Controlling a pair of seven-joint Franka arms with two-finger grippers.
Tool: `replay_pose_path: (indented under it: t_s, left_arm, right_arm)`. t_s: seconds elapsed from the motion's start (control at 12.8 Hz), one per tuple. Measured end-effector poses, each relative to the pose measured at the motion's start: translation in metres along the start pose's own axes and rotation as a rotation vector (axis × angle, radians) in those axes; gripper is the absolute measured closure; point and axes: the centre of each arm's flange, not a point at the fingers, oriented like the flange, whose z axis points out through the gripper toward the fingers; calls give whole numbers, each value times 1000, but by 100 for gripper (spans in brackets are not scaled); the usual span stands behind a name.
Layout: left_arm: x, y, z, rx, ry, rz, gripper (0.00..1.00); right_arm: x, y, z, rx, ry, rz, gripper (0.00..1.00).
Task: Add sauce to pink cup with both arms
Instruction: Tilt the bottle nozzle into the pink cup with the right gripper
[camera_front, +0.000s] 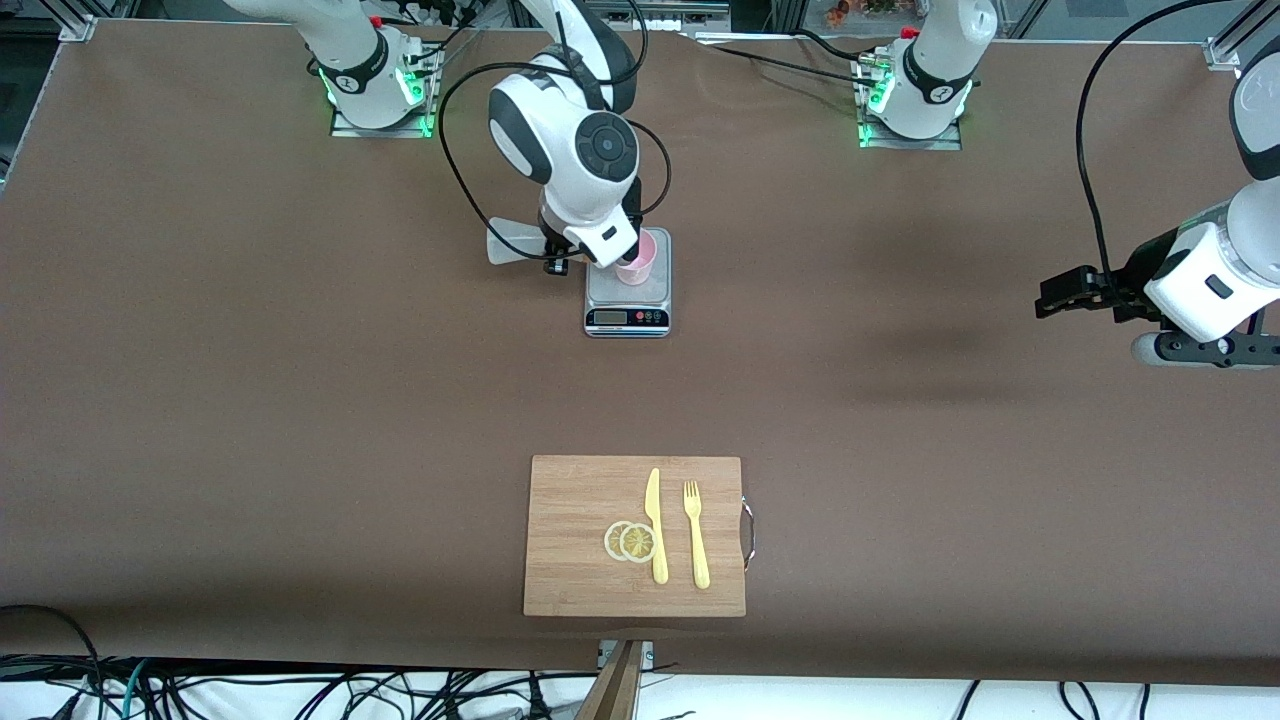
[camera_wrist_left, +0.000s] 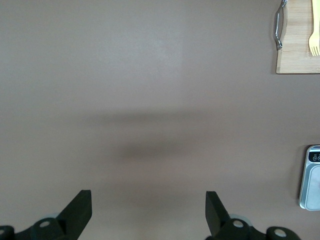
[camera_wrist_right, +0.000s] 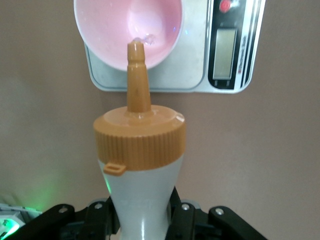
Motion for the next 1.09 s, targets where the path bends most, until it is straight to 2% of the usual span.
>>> replay_pose_path:
  t_s: [0.16, 0.31, 1.09]
  left_arm:
    - [0, 0, 0, 0, 0, 0, 0]
    - [0, 0, 0, 0, 0, 0, 0]
    - [0, 0, 0, 0, 0, 0, 0]
  right_arm:
    - [12, -18, -1, -36, -54, 15, 66]
    - [23, -34, -3, -64, -85, 20, 66]
    - [19, -29, -2, -79, -97, 52, 66]
